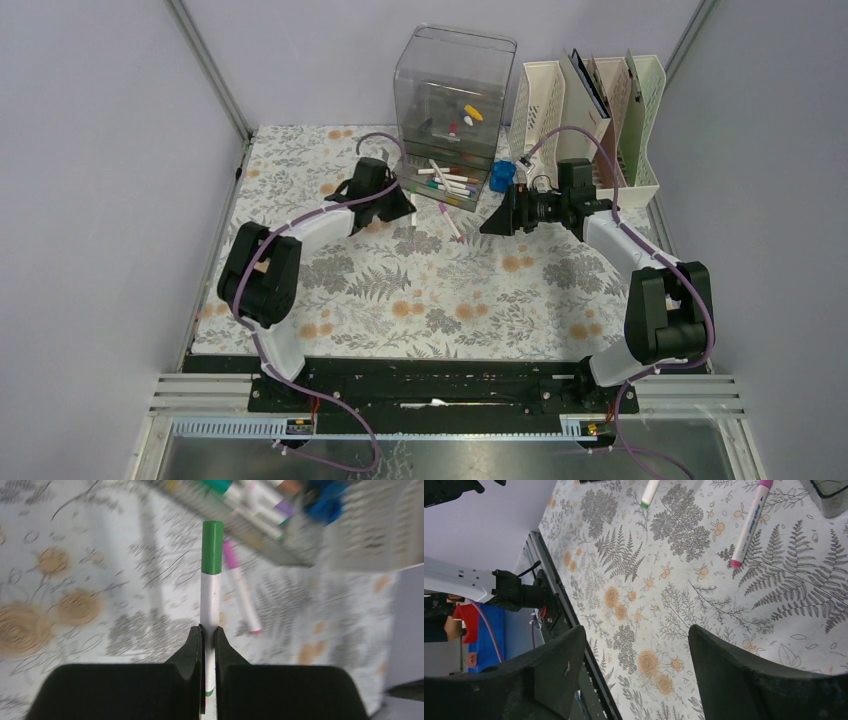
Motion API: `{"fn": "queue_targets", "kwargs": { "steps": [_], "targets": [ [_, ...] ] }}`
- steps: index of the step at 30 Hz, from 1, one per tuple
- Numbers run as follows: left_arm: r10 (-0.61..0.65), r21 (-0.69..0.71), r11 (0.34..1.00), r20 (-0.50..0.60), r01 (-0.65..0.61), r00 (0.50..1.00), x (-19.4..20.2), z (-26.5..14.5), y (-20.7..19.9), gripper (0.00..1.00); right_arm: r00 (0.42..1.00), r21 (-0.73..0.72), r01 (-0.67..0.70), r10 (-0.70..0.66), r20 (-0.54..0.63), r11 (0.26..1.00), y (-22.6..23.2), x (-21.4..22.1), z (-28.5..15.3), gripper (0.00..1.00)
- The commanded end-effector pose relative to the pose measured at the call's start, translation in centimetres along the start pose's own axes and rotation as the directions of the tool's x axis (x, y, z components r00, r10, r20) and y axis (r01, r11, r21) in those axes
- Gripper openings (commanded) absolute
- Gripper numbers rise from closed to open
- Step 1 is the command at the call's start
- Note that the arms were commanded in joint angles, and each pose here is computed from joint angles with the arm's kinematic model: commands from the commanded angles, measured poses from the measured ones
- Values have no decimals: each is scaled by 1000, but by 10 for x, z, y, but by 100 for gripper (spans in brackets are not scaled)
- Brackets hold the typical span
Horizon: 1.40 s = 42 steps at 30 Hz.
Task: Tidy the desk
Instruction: Pick up the stationery from the center of the board, then place the stationery in the drawer.
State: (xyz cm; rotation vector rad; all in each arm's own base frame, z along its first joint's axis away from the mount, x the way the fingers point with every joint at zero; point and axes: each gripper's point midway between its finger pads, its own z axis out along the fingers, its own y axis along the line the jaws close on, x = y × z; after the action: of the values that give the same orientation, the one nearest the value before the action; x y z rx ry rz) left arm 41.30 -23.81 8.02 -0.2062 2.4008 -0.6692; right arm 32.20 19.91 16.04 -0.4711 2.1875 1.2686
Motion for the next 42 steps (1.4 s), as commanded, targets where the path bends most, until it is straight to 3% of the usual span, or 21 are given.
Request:
{"fn": "queue_targets", "kwargs": {
  "steps": [1,4,9,15,17,19,24,27,33,37,42],
  "targets": [
    [-227,321,933,174,162,958,-71,-31,-69,0,999,-55,33,-31,26,998,14,-6,-5,82],
    [-372,374,881,170,290,912,-90,-28,-78,0,999,-13,40,-40,25,999,7,-5,-5,82],
    [-652,377,731,141,568,745,-114,-2,-71,0,998,10,48,-48,31,999,5,-7,-6,82],
    [-800,403,579,113,709,589,-133,35,-68,0,997,32,63,-64,35,998,4,-6,-9,82],
    [-822,414,548,109,727,558,-137,44,-67,5,997,36,67,-68,37,997,3,-6,-9,82],
    [-832,419,532,97,736,547,-140,53,-68,17,997,38,69,-71,37,997,3,-6,-9,82],
    [-817,463,521,26,717,576,-143,59,-84,43,996,50,85,-87,35,995,1,-7,-11,82],
    [-779,476,558,18,680,627,-144,50,-94,59,994,67,101,-103,26,993,-3,-6,-11,83],
    [-666,520,665,89,536,740,-144,-1,-100,59,992,78,121,-123,15,990,-5,-12,-11,83],
    [-531,495,780,198,384,824,-138,-42,-94,58,990,71,138,-139,19,988,-3,-23,-6,83],
    [-304,291,935,352,205,885,-118,-87,-58,58,986,40,164,-164,1,986,4,-31,9,83]
  ]
}}
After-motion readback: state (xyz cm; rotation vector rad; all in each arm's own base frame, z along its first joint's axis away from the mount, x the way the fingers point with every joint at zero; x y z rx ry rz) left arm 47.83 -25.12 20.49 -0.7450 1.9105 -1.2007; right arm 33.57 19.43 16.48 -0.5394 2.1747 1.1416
